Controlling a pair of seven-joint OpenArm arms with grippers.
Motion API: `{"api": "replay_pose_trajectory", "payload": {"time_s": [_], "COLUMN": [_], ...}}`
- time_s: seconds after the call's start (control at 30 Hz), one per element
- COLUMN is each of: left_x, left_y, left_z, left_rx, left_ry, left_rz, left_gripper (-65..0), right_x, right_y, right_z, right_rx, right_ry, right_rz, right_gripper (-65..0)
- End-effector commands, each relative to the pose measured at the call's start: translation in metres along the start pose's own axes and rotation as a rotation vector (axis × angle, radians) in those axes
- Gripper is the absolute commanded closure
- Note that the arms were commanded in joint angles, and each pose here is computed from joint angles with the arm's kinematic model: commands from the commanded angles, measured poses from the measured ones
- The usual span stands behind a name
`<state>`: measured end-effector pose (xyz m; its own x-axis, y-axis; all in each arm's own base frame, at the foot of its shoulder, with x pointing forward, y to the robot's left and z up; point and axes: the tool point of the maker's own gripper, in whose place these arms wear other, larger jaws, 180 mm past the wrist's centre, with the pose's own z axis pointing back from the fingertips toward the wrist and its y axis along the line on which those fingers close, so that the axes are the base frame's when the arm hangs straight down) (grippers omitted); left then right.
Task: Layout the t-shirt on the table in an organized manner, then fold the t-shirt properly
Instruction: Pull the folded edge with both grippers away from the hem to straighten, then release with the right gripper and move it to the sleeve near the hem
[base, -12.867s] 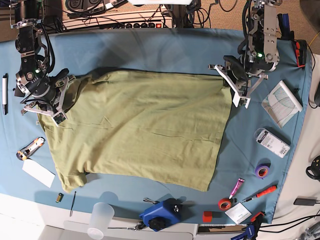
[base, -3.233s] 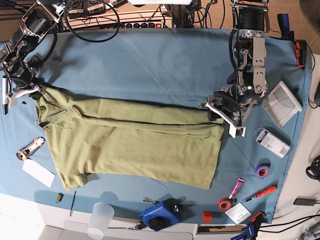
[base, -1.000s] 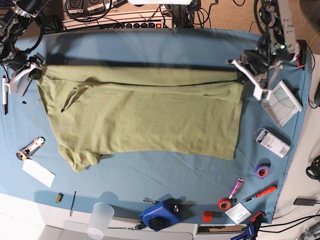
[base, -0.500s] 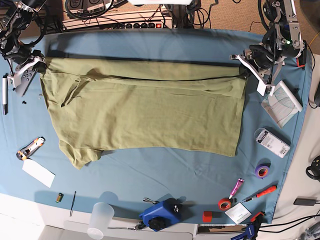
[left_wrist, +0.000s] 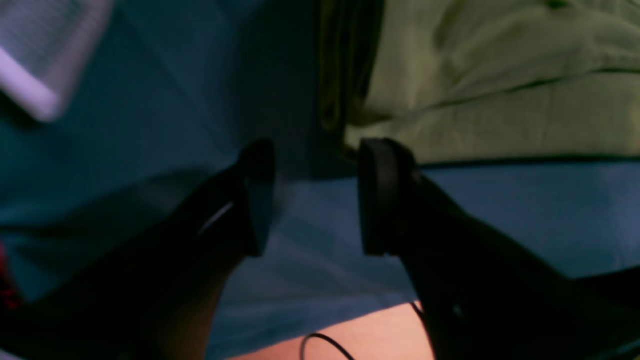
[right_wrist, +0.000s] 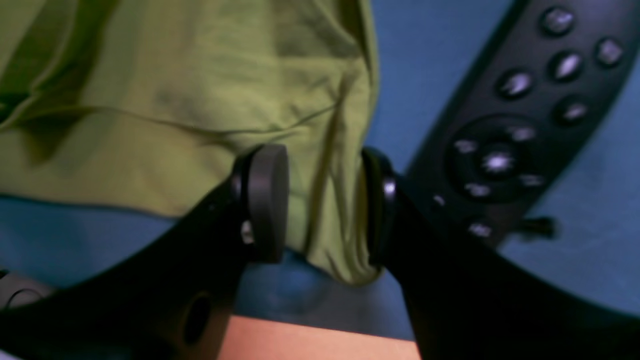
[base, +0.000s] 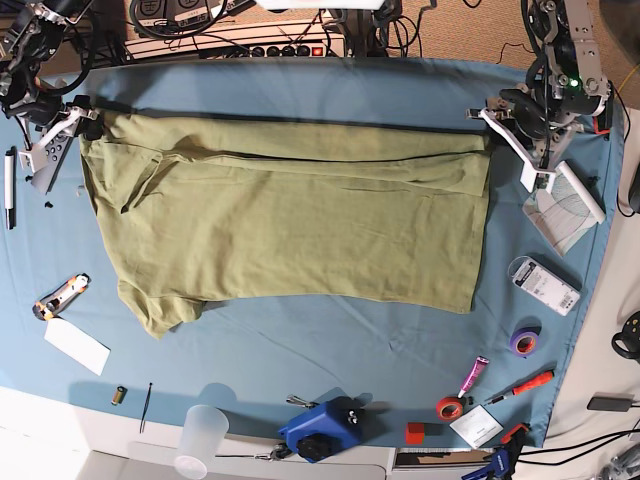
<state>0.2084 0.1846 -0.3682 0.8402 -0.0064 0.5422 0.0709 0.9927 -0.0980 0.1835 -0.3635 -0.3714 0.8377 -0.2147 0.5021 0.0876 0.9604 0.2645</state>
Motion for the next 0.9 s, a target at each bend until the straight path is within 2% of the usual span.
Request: {"api": "replay_pose_trajectory", "payload": {"time_s": [0.0, 0.1, 0.23, 0.3, 0.4, 0.5, 0.63, 0.77, 0.87], "left_x": [0.015, 0.032, 0.061, 0.074, 0.091, 0.1, 0.102, 0.101, 0.101], "left_y": [0.002, -0.003, -0.008, -0.009, -0.001, 0.013, 0.021, 0.021, 0.021], "left_z": [0.009, 0.022, 0.031, 0.035, 0.039, 0.04, 0.041, 0.04, 0.04], "left_rx": [0.019, 0.025, 0.017, 0.013, 0.058, 0.131, 0.171, 0.17, 0.17], "left_ry": [-0.052, -0.12, -0.27, -0.339, -0.403, -0.412, -0.412, -0.407, -0.408], "left_rz": [-0.029, -0.053, -0.076, -0.084, -0.114, -0.151, -0.131, -0.131, -0.131], "left_gripper": [-28.8, -28.8, -28.7, -28.3, -28.3, -28.3, -28.3, -28.3, -28.3], "right_x": [0.022, 0.044, 0.098, 0.122, 0.146, 0.177, 0.211, 0.239, 0.257], "right_y": [-0.005, -0.013, -0.017, -0.016, -0.014, -0.004, 0.008, 0.023, 0.029], "right_z": [0.014, 0.036, 0.071, 0.078, 0.069, 0.05, 0.017, -0.019, -0.043], "right_rx": [-0.014, -0.058, -0.11, -0.123, -0.182, -0.227, -0.293, -0.277, -0.24], "right_ry": [-0.072, -0.172, -0.414, -0.495, -0.462, -0.468, -0.427, -0.389, -0.359], "right_rz": [0.022, 0.022, 0.041, 0.057, 0.129, 0.212, 0.285, 0.318, 0.301], "right_gripper": [-23.3, -23.3, -23.2, -23.2, -23.2, -23.2, -23.2, -23.2, -23.2]}}
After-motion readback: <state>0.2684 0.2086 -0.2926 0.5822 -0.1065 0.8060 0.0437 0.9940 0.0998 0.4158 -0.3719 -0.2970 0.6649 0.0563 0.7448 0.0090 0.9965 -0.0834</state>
